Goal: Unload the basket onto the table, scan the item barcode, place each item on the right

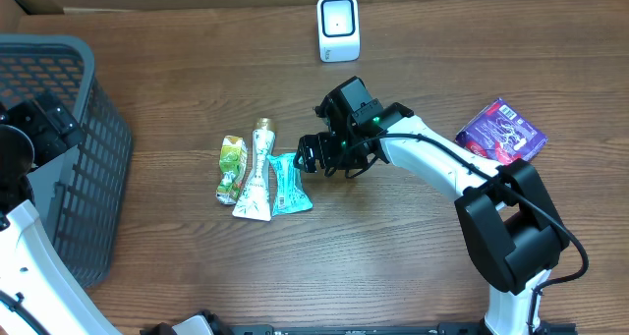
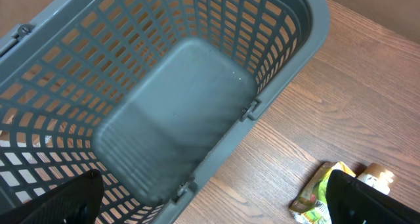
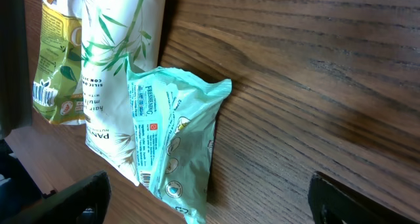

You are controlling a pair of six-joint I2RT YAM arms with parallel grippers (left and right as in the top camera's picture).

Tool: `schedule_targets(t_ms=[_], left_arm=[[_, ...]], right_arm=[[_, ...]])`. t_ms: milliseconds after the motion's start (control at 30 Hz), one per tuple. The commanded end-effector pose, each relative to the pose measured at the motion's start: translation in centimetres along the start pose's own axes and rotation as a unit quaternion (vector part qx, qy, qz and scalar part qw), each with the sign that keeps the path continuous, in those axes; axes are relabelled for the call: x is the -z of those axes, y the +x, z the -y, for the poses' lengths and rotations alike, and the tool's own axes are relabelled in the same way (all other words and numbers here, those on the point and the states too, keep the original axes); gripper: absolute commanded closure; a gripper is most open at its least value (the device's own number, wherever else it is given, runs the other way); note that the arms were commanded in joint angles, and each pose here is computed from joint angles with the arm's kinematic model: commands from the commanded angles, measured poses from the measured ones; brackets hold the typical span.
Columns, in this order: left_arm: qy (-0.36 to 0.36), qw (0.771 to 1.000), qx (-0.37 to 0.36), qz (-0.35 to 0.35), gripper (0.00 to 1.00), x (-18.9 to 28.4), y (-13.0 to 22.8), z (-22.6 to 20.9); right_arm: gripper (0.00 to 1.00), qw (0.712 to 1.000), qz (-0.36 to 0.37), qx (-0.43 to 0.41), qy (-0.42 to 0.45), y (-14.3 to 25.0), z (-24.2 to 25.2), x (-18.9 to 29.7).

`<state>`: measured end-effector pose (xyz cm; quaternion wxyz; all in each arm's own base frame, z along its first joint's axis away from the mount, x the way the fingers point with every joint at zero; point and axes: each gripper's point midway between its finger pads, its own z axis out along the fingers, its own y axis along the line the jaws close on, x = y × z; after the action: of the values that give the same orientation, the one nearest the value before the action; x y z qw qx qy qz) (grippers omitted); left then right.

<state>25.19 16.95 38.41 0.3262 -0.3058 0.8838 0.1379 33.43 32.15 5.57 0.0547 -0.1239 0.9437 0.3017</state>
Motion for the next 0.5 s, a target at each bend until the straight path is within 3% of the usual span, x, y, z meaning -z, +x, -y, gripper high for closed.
schedule_targets(t_ms=[0,467], left_arm=[[-0.004,1.0,0.007,0.007,0.0,0.26,-0.28,-0.21],[-0.004,1.0,0.007,0.007,0.0,0.26,-0.28,-0.21]], right_arm=[[0.04,1.0,-0.004,-0.002,-0.001,0.17,0.1,-0.24],[0.04,1.0,-0.008,-0.004,0.0,0.39,0.19,-0.24]])
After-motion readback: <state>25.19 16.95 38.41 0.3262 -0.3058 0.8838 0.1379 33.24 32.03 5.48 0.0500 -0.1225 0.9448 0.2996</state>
